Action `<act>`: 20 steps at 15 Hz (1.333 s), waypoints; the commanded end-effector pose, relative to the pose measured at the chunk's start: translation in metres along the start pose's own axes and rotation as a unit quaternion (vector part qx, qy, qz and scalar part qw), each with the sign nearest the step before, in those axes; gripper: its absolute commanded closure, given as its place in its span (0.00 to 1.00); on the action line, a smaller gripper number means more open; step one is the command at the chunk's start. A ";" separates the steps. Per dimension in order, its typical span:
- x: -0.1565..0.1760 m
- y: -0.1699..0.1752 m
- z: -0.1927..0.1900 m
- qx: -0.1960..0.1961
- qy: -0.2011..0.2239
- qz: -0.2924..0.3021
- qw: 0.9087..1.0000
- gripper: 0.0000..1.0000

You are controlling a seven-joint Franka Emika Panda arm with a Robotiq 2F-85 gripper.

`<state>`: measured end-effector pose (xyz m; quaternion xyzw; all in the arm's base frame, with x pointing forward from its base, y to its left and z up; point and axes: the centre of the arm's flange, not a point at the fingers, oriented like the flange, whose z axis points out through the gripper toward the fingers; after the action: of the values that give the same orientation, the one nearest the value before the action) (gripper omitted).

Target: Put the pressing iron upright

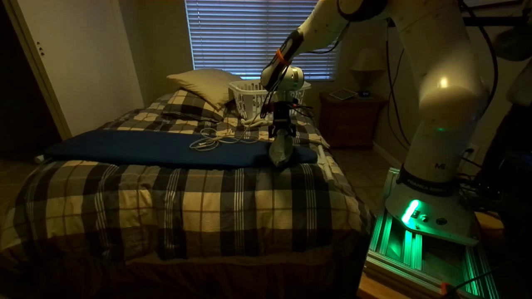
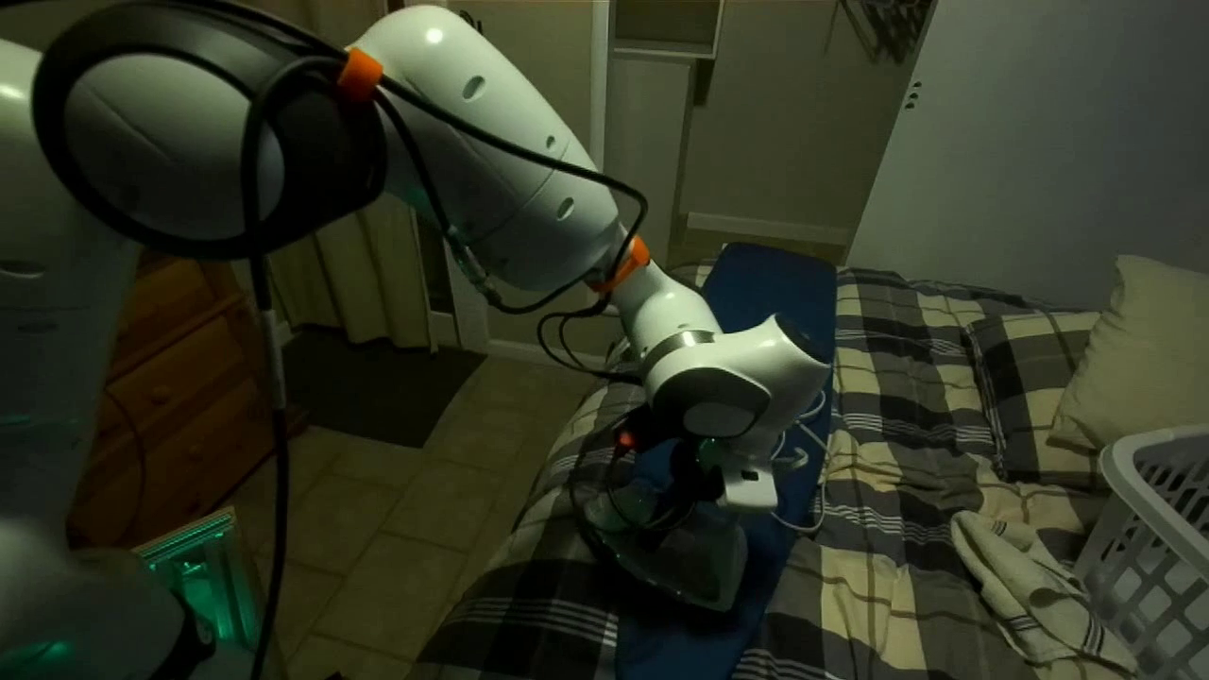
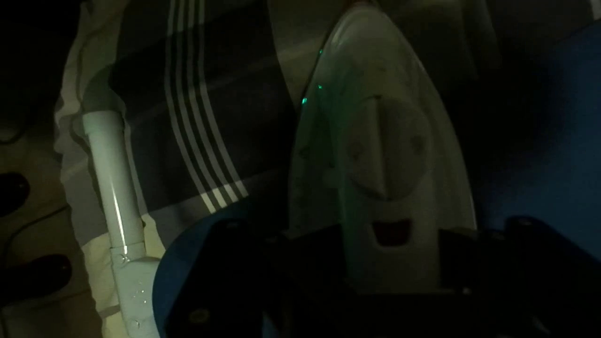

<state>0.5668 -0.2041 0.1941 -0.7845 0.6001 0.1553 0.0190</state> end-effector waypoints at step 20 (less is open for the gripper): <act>0.114 -0.032 -0.013 0.035 -0.469 -0.073 0.879 1.00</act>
<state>0.5968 -0.2835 0.1667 -0.6904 0.4949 0.4377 0.2946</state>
